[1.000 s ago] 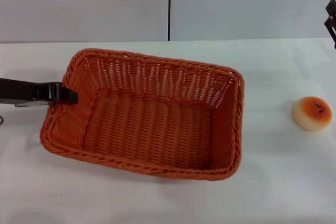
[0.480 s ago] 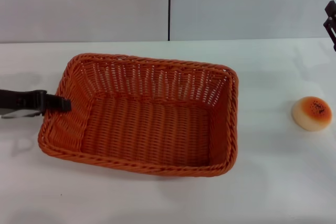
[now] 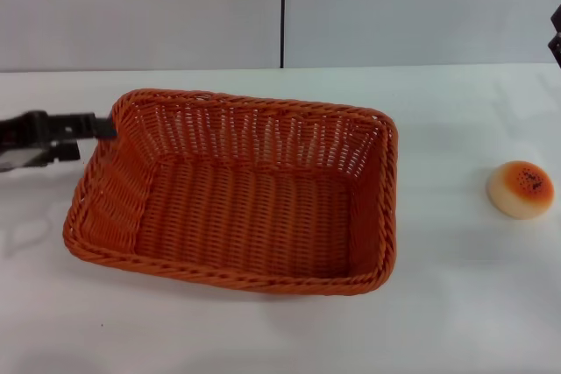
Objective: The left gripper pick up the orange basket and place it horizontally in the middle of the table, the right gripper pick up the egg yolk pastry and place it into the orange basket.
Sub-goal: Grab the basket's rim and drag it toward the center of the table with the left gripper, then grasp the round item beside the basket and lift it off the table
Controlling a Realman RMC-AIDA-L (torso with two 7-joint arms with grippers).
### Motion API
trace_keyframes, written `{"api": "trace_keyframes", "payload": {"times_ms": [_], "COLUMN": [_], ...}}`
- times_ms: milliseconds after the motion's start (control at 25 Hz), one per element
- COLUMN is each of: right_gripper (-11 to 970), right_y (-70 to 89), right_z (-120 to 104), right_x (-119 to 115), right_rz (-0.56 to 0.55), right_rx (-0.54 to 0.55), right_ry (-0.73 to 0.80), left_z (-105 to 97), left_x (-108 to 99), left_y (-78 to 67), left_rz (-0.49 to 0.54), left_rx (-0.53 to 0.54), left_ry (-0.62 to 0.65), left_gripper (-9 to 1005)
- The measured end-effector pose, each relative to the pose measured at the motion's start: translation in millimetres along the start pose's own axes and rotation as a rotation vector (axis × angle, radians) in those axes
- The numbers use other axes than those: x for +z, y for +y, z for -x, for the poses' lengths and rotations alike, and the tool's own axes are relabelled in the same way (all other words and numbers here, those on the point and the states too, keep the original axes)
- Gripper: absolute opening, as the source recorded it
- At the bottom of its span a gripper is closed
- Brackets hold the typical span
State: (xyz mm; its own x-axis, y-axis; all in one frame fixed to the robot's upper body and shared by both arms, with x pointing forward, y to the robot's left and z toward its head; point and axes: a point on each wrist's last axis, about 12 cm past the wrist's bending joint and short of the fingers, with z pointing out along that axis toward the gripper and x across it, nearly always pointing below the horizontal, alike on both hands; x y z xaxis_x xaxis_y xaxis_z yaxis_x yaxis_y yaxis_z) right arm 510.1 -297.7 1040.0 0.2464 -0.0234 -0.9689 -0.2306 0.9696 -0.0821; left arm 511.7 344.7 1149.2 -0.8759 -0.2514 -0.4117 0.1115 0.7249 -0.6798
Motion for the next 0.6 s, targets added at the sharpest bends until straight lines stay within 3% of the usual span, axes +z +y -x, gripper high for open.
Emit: {"api": "trace_keyframes", "payload": {"times_ms": [40,280,520,600], "right_gripper": [660,660,660,660], "right_y": [-0.2,-5.3,-37.1,-58.3], "right_z": [0,1,14,29], "right_x": [-1,-9,-22,-23], "right_rz": [-0.001,0.054,0.140,0.222], "right_rx": [0.000,0.087,0.238,0.328], "right_ry": [-0.001,0.013,0.050,0.119], "left_z": [1,1,-17,-24], "left_x": [-4,-25,-35,-37], "left_y": [1.0,14.3,46.6,54.8], "left_rz": [-0.033,-0.202,-0.267,-0.272], "left_rx": [-0.002,0.028,0.096,0.142], "left_ry": [-0.024,-0.222,-0.441,-0.514], "left_gripper": [806,844,844,844]}}
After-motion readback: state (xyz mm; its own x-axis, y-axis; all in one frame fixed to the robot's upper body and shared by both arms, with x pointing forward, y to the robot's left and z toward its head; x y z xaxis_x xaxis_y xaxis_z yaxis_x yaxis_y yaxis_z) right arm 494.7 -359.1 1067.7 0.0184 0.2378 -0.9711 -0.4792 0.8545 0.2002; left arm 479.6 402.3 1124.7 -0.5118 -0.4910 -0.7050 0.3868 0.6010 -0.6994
